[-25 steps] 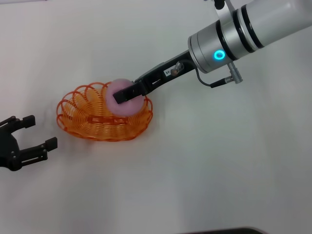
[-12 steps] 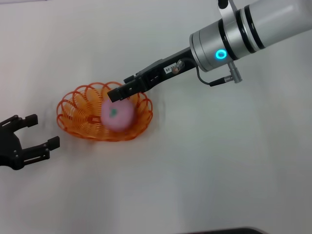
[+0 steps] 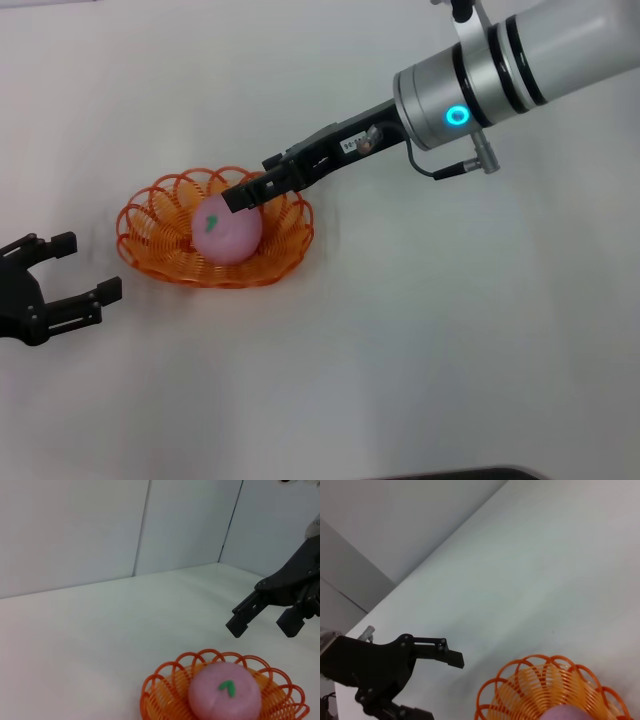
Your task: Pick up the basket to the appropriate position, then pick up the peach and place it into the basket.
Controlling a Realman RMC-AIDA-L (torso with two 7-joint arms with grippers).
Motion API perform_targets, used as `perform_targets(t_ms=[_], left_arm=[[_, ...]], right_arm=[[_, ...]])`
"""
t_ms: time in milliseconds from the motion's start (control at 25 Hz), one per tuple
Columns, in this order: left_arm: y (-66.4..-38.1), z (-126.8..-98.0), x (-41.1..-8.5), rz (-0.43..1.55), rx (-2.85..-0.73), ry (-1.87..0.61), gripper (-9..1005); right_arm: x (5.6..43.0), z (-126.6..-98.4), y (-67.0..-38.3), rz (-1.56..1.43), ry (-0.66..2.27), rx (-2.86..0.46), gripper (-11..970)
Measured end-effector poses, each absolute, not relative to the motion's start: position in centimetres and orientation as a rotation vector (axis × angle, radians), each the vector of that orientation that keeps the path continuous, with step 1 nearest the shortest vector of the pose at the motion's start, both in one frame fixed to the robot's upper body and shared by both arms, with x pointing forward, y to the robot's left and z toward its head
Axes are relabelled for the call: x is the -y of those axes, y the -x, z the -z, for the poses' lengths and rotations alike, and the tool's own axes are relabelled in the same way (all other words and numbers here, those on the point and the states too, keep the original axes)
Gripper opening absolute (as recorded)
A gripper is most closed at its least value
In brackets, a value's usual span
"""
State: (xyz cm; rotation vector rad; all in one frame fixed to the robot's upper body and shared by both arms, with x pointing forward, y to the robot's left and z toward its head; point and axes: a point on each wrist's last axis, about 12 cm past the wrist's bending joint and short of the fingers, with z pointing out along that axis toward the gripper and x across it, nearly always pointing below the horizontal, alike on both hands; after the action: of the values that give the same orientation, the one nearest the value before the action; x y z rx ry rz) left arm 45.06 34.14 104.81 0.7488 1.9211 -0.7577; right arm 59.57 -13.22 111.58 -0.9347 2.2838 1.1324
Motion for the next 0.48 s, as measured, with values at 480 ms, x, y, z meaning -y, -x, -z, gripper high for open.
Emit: perform_targets(t_ms=[480], left_arm=[[-45.3, -104.8, -34.0, 0.766, -1.918, -0.745, 888]], right_arm=[[20.8, -111.4, -56.7, -1.189, 0.829, -1.916, 957]])
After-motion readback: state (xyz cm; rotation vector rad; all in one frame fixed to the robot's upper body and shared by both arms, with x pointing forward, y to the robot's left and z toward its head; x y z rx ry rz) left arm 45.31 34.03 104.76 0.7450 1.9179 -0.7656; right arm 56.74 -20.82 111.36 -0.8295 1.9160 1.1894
